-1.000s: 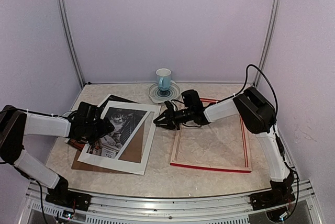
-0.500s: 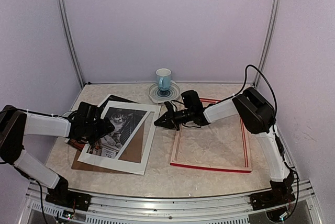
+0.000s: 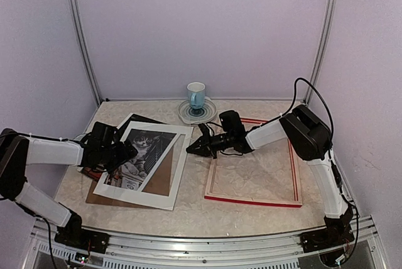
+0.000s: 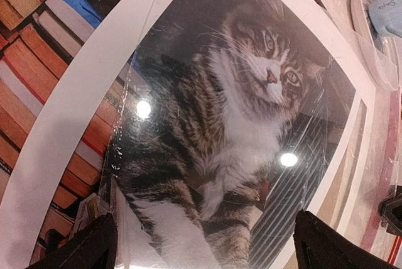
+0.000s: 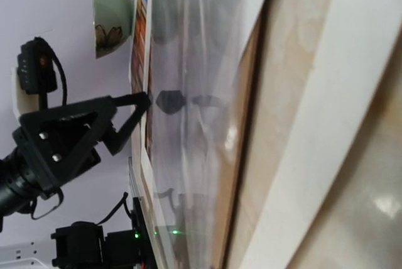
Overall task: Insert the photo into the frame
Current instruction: Pick up the glass panel from the mat board.
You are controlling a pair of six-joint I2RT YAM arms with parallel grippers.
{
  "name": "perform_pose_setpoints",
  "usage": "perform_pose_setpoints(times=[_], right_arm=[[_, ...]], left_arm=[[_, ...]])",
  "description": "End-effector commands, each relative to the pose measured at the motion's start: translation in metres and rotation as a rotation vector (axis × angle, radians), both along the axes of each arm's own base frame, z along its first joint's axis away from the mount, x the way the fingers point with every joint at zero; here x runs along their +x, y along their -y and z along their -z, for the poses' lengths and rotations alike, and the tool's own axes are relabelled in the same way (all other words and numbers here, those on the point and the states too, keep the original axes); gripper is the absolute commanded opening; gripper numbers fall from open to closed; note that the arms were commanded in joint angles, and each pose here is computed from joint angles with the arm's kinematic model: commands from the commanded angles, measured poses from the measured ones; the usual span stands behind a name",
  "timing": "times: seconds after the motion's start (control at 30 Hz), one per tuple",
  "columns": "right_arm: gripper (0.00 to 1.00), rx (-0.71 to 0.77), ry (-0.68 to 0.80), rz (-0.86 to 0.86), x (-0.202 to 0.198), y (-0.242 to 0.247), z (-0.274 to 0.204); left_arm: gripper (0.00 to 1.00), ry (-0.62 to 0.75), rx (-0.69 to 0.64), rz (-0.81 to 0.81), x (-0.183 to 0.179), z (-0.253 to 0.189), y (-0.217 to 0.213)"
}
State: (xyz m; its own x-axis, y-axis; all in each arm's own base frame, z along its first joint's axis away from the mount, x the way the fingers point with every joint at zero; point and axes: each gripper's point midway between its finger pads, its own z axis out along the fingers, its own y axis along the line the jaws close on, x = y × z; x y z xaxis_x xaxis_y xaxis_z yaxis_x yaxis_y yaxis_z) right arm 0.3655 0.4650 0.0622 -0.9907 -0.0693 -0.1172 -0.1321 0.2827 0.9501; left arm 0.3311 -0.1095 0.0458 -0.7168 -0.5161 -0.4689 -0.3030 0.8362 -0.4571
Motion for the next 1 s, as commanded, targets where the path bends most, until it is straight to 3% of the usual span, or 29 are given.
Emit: perform_pose_setpoints(times=[0.0,0.97], right_arm=[[0.0,0.008,0.034,0.0,-0.005,0.005,-0.015],[0.0,-0.045,0.13,0.1,0.005,0.059,-0.056]], left_arm=[[0.96,0.022,-0.003,0.001,-0.003,-0.01,0.0],[0.96,0.07,0.009,-0.005,-0.002,-0.027,-0.003]])
